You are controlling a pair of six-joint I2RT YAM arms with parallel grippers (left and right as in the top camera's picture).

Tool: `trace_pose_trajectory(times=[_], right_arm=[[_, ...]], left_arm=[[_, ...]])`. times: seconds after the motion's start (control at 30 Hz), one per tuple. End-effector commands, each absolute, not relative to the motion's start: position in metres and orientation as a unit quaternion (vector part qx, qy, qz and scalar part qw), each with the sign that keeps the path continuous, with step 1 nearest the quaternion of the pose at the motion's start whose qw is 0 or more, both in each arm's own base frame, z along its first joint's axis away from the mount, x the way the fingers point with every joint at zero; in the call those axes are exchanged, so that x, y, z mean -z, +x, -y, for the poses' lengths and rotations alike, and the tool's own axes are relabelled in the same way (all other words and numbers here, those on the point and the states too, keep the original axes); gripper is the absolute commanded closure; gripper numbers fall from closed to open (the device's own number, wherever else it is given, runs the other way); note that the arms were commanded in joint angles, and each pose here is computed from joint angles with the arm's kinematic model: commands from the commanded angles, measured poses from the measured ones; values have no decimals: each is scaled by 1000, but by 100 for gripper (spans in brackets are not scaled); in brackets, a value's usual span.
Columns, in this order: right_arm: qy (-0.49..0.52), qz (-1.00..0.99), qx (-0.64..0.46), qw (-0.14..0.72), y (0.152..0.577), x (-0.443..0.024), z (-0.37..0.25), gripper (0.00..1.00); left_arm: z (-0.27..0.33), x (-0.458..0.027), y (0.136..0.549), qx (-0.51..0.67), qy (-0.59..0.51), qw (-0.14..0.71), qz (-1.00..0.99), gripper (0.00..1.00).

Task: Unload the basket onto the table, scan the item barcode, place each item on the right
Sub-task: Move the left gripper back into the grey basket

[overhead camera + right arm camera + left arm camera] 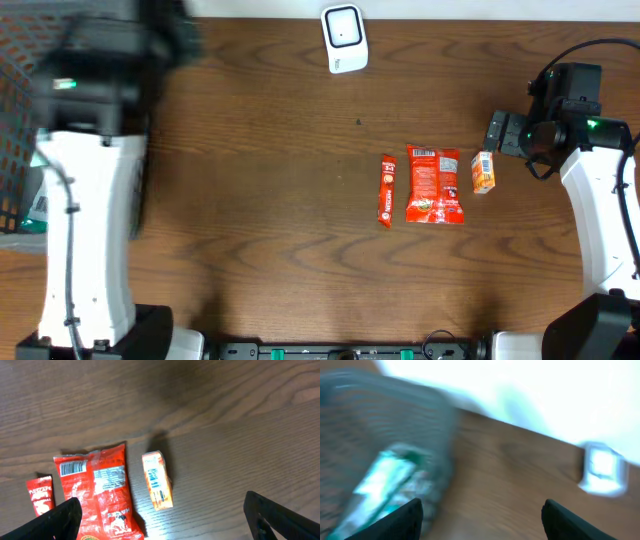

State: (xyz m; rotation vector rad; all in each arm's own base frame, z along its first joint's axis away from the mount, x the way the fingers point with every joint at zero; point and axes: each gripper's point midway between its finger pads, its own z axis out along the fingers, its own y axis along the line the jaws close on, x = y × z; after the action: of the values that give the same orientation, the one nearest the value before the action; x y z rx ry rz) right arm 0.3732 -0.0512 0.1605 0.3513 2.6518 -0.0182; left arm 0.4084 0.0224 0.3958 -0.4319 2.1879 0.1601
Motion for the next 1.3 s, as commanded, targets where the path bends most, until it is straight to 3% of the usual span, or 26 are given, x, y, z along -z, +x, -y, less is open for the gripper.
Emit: trace_pose_trajectory(times=[0.0,0.23,0.43,1.07,1.27], right_arm=[[137,-962,4,238,375,-166,53,1],[137,-962,4,238,375,-166,53,1],[137,-962,4,238,375,-166,53,1],[137,-962,4,238,375,-166,53,1],[138,-962,4,238,375,-166,53,1]], left_arm=[[-107,-391,392,-129,-255,415,-864,22],[-222,-342,348,-164,-437,339,-817,21],[-267,-287,340,-168,-496,274,-807,21],[-292,-95,405,-134,-343,109,-923,19],[-298,-70,418,-138,-315,109,-933,20]])
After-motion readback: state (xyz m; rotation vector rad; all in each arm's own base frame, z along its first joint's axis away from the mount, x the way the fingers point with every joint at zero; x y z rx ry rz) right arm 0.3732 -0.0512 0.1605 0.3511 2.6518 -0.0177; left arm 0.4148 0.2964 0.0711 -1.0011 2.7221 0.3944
